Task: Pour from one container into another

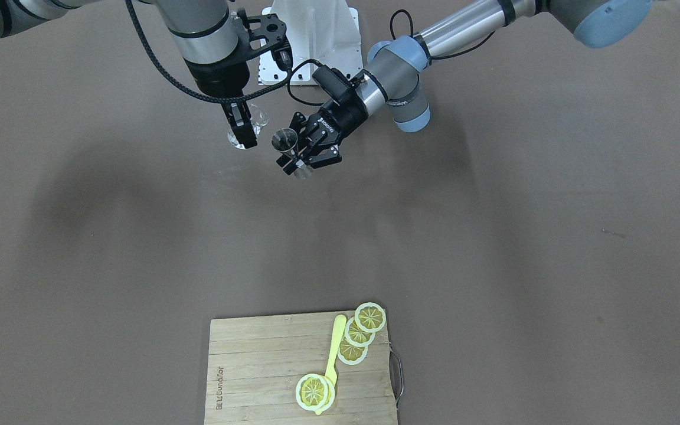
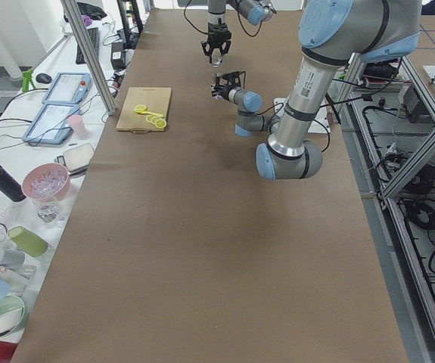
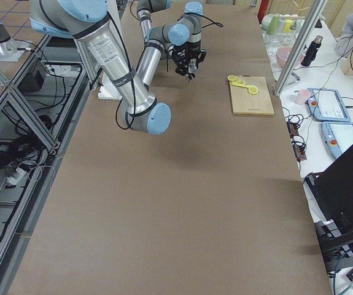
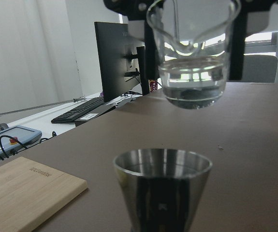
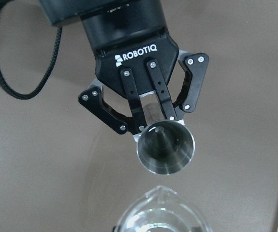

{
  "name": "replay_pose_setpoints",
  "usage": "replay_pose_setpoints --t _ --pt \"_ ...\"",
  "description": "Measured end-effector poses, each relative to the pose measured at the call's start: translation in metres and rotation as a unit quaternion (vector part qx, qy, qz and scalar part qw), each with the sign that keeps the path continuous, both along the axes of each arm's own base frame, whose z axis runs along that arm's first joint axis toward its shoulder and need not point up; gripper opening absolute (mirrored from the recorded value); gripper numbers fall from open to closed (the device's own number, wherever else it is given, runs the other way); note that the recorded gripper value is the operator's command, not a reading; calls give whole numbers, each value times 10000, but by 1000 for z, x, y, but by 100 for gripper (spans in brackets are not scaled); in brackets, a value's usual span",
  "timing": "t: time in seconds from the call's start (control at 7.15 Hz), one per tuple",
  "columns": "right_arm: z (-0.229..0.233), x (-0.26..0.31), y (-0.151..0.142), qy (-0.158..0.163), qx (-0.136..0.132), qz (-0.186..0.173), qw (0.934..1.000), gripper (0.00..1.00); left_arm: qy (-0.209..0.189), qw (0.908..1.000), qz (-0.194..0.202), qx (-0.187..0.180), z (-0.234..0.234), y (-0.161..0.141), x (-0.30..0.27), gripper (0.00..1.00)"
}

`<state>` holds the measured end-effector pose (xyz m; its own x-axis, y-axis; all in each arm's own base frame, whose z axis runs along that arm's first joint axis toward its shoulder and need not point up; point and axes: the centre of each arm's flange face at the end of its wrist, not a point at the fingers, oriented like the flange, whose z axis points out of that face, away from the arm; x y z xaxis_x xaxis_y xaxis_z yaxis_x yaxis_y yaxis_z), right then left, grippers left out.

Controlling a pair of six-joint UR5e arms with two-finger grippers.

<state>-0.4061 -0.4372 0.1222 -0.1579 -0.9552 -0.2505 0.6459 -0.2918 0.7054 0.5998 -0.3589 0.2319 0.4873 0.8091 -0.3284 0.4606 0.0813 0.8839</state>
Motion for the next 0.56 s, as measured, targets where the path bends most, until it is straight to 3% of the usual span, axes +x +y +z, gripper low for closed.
replay_pose_setpoints --t 0.56 --pt "0 -9 5 283 -8 21 9996 0 -14 10000 -2 -4 -1 -1 2 0"
